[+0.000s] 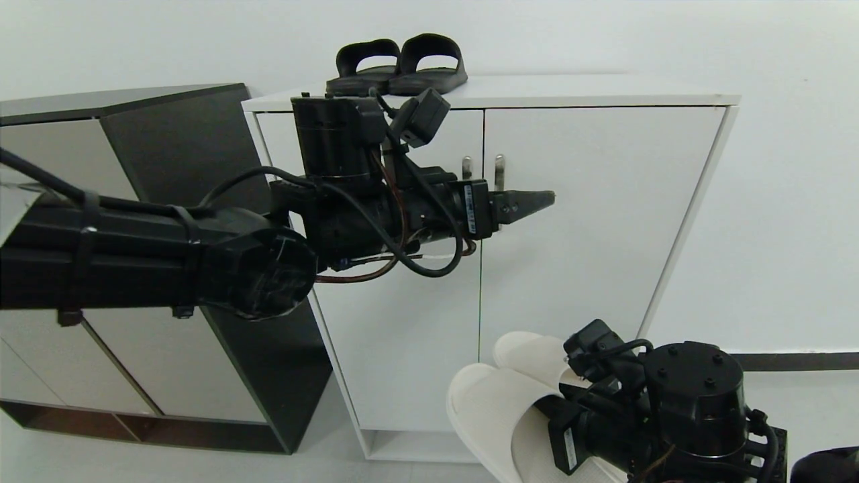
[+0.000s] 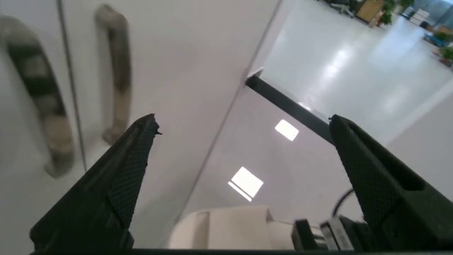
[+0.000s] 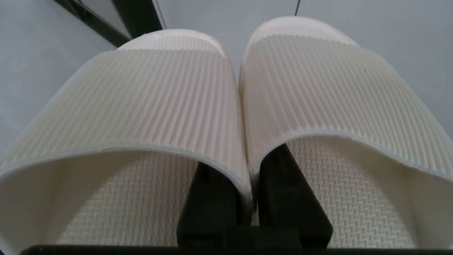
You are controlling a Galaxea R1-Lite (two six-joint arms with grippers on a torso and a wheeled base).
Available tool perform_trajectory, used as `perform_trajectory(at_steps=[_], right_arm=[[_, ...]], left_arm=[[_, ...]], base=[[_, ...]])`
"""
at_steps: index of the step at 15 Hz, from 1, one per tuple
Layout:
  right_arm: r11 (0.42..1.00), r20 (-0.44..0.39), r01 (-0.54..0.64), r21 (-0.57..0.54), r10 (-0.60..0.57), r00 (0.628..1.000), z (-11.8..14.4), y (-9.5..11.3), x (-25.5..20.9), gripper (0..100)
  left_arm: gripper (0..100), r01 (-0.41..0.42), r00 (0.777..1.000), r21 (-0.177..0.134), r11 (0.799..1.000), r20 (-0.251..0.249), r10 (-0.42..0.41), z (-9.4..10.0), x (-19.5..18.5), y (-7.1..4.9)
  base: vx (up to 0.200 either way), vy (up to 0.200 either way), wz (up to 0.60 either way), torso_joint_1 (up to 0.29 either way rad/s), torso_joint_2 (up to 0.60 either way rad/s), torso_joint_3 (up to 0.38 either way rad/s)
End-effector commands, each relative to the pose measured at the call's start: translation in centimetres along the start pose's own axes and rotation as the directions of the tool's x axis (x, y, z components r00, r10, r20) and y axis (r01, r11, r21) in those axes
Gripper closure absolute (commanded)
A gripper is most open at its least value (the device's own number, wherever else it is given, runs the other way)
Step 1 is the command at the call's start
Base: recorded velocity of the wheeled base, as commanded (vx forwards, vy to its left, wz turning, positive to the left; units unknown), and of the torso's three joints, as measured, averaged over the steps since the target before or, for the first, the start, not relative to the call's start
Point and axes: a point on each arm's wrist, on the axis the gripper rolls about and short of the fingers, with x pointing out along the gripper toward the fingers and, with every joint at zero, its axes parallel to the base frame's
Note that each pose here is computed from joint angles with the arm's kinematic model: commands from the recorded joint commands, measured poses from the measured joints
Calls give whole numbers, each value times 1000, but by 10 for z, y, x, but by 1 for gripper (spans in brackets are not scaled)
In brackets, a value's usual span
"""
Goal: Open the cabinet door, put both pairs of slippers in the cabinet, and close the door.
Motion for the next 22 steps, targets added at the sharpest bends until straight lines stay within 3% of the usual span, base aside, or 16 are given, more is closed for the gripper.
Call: perform_trajectory(at_steps=[1,6,8,12,16,17,20,22], right_arm=[[1000,-1,0,-1,0,1000,0,0,0,100],[1000,1,1,0,-1,1000,0,0,0,100],[1000,2,1,0,-1,1000,1,0,1,100],[1000,-2,2,-1,-2,1000,-1,0,0,100],[1000,-4,2,-1,-2,1000,-1,0,0,100],[1000,-2,0,-1,0,1000,-1,0,0,100],[1000,-17,-14,-14,13,1000,-4,2,-2,100],[997,-38,-67,-35,66,997,-9,6,-7,100]], left_arm=[[0,-22,1000,0,1000,6,22,-2,10,11],[0,-76,997,3,997,28,76,1,20,30],[0,-86,996,-4,996,11,86,1,21,33],[0,-80,997,-9,997,-2,80,-5,33,36],[0,-63,998,-12,998,-15,63,-8,38,31],[100,-58,998,-14,998,-15,58,-8,38,30],[100,-57,998,-13,998,-12,57,-6,32,24],[100,-40,999,-13,999,-25,40,-7,24,12]], base=[[0,0,0,0,0,0],[0,0,0,0,0,0],[0,0,0,0,0,0],[0,0,0,0,0,0],[0,0,0,0,0,0],[0,0,0,0,0,0],[0,0,0,0,0,0],[0,0,0,0,0,0]])
